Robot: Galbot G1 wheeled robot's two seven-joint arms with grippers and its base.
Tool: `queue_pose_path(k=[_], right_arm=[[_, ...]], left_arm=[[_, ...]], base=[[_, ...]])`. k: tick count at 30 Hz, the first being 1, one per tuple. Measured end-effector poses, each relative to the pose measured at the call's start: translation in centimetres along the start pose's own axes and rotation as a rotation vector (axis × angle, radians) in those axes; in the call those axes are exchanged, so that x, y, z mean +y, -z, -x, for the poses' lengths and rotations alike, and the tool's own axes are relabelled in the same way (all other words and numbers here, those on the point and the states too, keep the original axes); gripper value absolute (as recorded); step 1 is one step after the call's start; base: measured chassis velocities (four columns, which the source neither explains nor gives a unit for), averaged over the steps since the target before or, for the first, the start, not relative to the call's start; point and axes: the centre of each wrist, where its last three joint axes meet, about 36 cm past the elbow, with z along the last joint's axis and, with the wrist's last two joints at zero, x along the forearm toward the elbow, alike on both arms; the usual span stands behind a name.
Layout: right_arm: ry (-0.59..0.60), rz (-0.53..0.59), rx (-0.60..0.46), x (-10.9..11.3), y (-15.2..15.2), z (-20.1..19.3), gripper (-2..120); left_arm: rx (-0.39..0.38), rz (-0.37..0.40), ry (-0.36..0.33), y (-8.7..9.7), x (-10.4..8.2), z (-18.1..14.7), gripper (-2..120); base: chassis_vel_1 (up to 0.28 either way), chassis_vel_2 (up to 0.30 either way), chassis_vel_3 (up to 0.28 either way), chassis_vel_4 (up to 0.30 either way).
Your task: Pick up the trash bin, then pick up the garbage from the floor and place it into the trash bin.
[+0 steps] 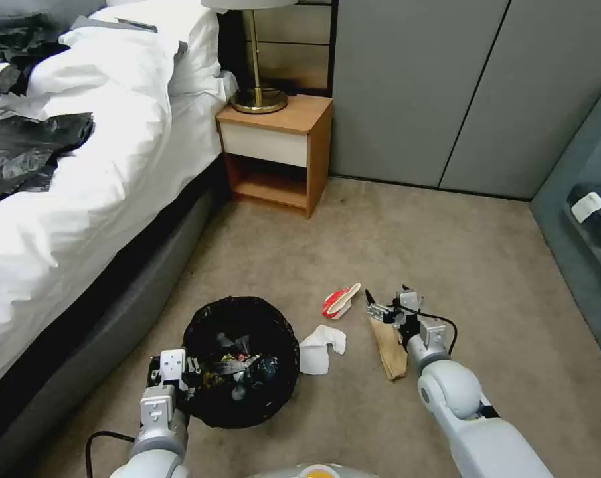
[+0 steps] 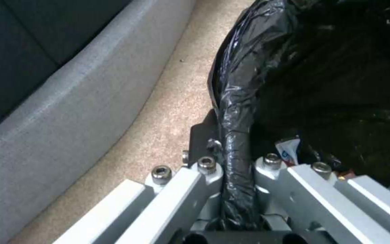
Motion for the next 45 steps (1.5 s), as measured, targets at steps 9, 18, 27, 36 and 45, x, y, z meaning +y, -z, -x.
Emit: queue_pose_path(k=[9,18,27,36,45], right_arm=[[-0.032,0.027,0.129,-3.2,-4.1,4.9,100],[-0.054,0.03,0.231,-5.7,-7.2,6.2,100],[-0.053,0.016,0.278,-5.3,-10.1,5.2,94],[-0.029,-0.008,0.252,-3.7,-10.1,4.2,60],[-0.027,-0.026,0.243,-3.0,-9.9,4.0,28]], left_arm=[[0.011,0.003,0.002,-0.3,0.0,0.2,0],[0.015,0.003,0.0,-0.5,-0.2,0.3,0],[0.018,0.006,-0.003,-0.6,-0.4,0.2,0],[0.015,0.007,-0.009,-0.6,-0.7,0.2,0],[0.011,0.009,-0.011,-0.6,-0.5,0.0,0]], base=[[0.0,0.0,0.0,0.0],[0.0,0.0,0.0,0.0],[0.0,0.0,0.0,0.0],[0.0,0.0,0.0,0.0],[0.0,0.0,0.0,0.0]])
